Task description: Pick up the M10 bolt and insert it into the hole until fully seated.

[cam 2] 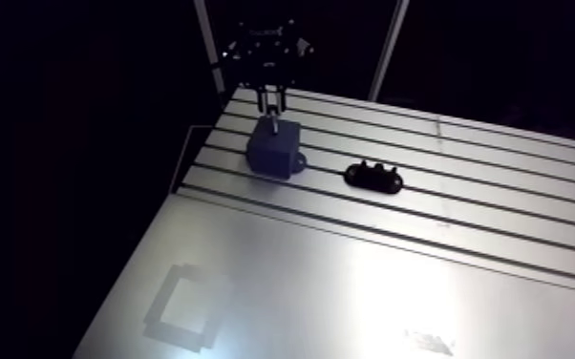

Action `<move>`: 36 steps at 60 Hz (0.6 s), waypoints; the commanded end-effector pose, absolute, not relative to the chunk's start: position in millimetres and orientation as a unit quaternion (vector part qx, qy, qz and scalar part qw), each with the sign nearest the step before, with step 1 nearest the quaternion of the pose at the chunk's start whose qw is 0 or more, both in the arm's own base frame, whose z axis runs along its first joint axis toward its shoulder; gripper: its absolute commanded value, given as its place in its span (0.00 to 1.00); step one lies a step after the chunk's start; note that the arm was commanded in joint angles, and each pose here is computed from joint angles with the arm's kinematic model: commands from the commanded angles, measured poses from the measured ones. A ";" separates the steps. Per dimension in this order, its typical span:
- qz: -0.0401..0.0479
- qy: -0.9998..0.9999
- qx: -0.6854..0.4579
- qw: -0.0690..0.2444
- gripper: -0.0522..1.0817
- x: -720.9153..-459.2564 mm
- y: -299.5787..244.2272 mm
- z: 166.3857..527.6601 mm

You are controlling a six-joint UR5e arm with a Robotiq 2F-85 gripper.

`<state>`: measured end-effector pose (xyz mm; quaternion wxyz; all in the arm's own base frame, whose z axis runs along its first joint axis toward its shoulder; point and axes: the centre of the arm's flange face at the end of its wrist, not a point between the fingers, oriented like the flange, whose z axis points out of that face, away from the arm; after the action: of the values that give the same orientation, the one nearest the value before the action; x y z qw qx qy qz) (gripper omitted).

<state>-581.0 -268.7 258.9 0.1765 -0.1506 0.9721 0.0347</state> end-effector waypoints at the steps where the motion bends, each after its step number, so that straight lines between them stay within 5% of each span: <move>1: 0.034 0.972 -0.151 0.177 1.00 -580.8 -268.8 258.5; 36: 0.034 0.971 -0.150 0.181 1.00 -578.0 -268.3 254.1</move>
<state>-579.0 -268.4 255.7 0.1799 -0.1505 0.9715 0.0344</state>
